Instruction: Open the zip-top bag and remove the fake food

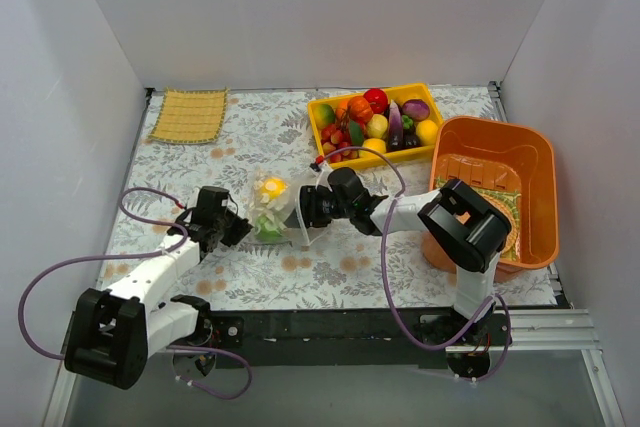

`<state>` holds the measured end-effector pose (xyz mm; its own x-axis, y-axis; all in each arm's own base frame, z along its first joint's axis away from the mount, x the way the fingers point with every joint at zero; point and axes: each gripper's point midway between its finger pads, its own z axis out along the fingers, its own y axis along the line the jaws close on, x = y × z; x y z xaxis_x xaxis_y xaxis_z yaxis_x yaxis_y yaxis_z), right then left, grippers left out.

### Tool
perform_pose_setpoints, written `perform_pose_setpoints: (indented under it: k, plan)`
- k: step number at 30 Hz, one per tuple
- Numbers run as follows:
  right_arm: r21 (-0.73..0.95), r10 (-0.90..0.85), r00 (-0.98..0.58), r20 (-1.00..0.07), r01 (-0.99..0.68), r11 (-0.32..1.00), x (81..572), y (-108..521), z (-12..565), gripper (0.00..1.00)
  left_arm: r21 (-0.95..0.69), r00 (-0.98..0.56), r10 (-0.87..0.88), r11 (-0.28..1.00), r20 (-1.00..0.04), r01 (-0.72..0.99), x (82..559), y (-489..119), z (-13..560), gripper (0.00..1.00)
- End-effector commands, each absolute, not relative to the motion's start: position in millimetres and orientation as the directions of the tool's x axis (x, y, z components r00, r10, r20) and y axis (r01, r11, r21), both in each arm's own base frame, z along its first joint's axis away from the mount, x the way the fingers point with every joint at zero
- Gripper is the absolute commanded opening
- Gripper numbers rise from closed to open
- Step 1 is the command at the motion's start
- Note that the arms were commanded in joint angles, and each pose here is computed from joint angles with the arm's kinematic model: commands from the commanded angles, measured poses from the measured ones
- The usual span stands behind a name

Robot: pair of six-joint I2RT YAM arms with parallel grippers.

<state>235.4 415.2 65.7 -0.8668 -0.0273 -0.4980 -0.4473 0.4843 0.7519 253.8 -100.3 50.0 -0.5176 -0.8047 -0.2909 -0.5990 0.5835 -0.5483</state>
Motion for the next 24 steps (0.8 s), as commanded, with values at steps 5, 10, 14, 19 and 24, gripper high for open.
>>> perform_pose_setpoints:
  k: [5, 10, 14, 19, 24]
  plan:
    - [0.741, -0.038, -0.829, -0.558, -0.518, 0.428, 236.5, 438.7, 84.9, 0.68, -0.537, -0.536, -0.790, 0.602, -0.297, -0.591, 254.1, -100.1, 33.1, 0.04]
    - [0.715, -0.072, -0.814, -0.576, -0.545, 0.439, 234.0, 450.2, 85.7, 0.74, -0.537, -0.563, -0.780, 0.609, -0.274, -0.584, 250.0, -105.0, 23.8, 0.00]
    - [0.717, -0.096, -0.816, -0.569, -0.550, 0.428, 226.3, 458.4, 81.9, 0.75, -0.541, -0.570, -0.777, 0.611, -0.268, -0.578, 248.4, -106.4, 20.1, 0.00]
    - [0.706, -0.147, -0.817, -0.558, -0.560, 0.434, 213.0, 465.2, 71.8, 0.76, -0.539, -0.575, -0.775, 0.612, -0.263, -0.578, 249.1, -107.7, 17.6, 0.00]
    - [0.698, -0.177, -0.811, -0.558, -0.574, 0.429, 202.0, 468.6, 69.5, 0.79, -0.548, -0.570, -0.780, 0.604, -0.258, -0.578, 252.3, -110.4, 16.3, 0.00]
